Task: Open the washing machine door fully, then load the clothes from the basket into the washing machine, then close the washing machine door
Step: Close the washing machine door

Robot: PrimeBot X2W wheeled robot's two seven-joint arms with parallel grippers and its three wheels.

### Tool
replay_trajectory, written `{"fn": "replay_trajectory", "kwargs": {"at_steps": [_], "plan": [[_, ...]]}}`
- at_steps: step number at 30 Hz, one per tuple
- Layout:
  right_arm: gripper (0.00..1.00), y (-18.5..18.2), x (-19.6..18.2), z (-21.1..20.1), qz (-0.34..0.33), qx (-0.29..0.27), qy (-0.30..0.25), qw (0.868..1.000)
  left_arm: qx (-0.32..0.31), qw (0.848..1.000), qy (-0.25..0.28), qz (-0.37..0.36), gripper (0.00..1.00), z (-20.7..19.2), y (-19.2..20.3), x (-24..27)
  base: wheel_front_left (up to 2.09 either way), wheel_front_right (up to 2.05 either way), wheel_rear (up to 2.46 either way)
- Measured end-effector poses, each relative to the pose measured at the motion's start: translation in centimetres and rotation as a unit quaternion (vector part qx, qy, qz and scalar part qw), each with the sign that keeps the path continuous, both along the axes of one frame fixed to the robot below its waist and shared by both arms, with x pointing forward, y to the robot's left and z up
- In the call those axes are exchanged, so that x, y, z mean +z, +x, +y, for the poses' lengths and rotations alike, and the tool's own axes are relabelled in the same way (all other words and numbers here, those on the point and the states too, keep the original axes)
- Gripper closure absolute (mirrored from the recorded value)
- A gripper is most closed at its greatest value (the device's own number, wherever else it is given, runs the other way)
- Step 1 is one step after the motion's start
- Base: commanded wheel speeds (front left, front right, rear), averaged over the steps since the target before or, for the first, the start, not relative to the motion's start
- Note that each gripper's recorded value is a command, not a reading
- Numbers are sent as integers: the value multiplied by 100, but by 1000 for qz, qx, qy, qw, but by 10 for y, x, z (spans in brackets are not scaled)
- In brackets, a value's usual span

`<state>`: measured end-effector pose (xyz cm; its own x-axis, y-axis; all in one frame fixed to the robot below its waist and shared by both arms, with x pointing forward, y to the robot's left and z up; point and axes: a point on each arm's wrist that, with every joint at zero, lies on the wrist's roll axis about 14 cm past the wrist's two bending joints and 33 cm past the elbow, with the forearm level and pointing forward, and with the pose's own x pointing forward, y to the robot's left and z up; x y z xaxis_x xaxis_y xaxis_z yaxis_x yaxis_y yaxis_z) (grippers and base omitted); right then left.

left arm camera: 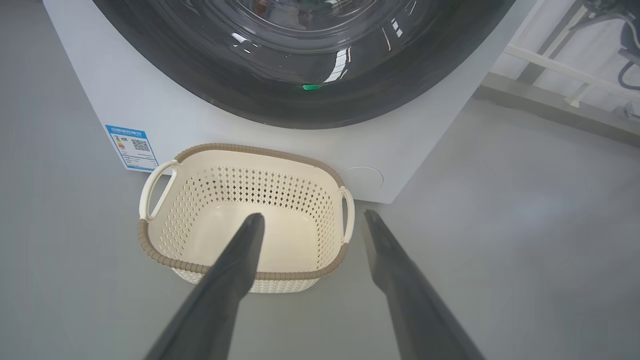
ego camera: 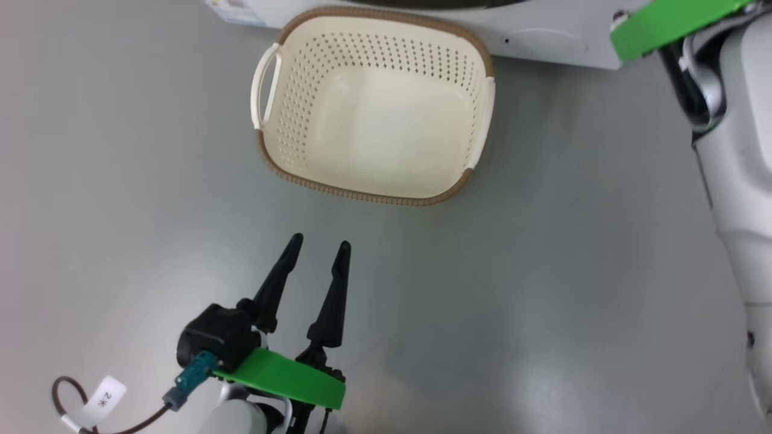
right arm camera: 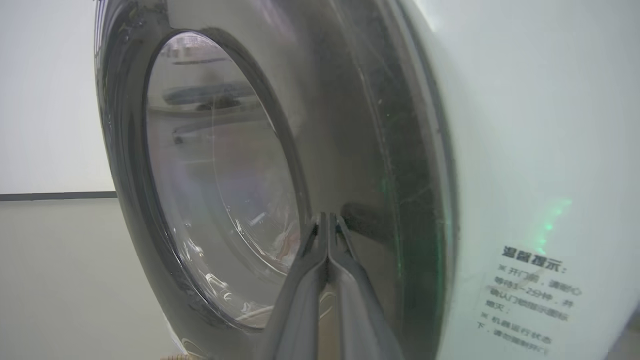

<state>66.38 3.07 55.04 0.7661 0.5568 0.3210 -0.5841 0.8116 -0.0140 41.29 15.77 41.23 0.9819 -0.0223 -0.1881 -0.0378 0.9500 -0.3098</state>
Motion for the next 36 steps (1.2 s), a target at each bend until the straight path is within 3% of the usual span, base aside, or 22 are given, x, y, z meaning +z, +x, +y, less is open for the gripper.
{"fn": "replay_trajectory", "kwargs": {"at_steps": [2, 6, 10, 27, 36], "plan": [[73, -9, -4, -3, 8, 0, -2, 1000, 3, 1000, 0, -4, 0, 2, 0, 3, 0, 0, 0], [51, -35, -5, -2, 29, 10, 13, 999, 6, 1000, 1, -12, 0, 4, -3, 10, 0, 0, 0], [2, -61, -1, -3, 36, 17, 13, 999, 10, 1000, -1, -16, 0, 7, -10, 15, 0, 0, 0], [0, -166, 30, -47, 32, -18, 13, 999, 10, 999, 0, -39, 0, 5, -43, 36, 0, 0, 0], [0, -227, 29, -94, 41, -74, 26, 996, -1, 998, -7, -59, 0, -4, -65, 49, 0, 0, 0]]}}
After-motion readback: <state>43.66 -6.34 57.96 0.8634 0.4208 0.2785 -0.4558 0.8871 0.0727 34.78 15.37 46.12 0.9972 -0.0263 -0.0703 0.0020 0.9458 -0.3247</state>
